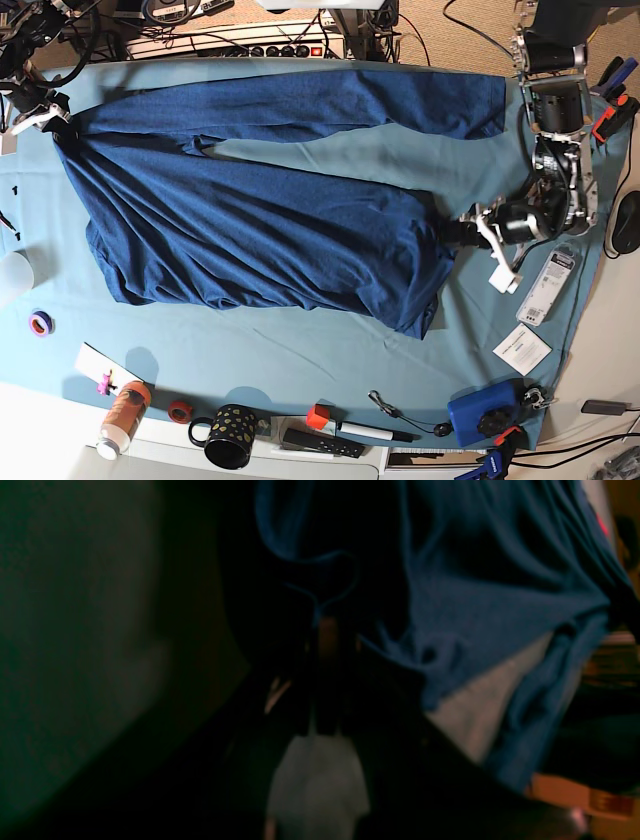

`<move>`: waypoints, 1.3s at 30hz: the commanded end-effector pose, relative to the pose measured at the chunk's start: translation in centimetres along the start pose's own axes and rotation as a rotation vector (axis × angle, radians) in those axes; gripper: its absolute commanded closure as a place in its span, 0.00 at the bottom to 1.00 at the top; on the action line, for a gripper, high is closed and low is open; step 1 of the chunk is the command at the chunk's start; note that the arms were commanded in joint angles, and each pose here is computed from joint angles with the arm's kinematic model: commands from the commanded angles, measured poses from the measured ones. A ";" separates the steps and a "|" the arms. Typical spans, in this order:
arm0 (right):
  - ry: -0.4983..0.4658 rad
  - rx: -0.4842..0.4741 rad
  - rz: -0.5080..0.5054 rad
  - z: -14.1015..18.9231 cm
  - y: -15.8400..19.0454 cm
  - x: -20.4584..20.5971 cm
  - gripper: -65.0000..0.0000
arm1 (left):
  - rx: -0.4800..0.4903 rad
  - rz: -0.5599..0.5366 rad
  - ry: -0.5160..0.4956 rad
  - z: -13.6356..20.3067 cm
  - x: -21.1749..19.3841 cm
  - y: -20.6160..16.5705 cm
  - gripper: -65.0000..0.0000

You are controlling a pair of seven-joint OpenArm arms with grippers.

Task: Layout the t-shirt on the table in an organized manner, then fold the t-shirt properly
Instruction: 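Pull the grasped hem with the left gripper away from the right gripper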

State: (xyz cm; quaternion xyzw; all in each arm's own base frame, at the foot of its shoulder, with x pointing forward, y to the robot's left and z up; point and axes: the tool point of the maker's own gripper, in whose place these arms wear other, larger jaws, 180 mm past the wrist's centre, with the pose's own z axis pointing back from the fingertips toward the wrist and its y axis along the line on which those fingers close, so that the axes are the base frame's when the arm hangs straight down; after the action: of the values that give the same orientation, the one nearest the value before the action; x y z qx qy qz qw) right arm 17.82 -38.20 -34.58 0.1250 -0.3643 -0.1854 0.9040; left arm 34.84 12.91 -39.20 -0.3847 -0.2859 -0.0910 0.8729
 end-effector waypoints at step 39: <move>-0.046 0.001 0.036 0.6 0.1 1.8 1.00 | -0.205 0.106 -0.022 6.1 -1.1 -1.5 1.00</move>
State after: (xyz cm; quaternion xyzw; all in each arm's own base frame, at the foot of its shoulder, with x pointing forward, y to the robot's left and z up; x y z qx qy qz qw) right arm 17.82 -38.19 -34.58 0.1249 -0.3641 -0.1853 0.9042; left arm 29.88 15.70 -36.97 -0.4888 -0.2439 -0.0618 0.8353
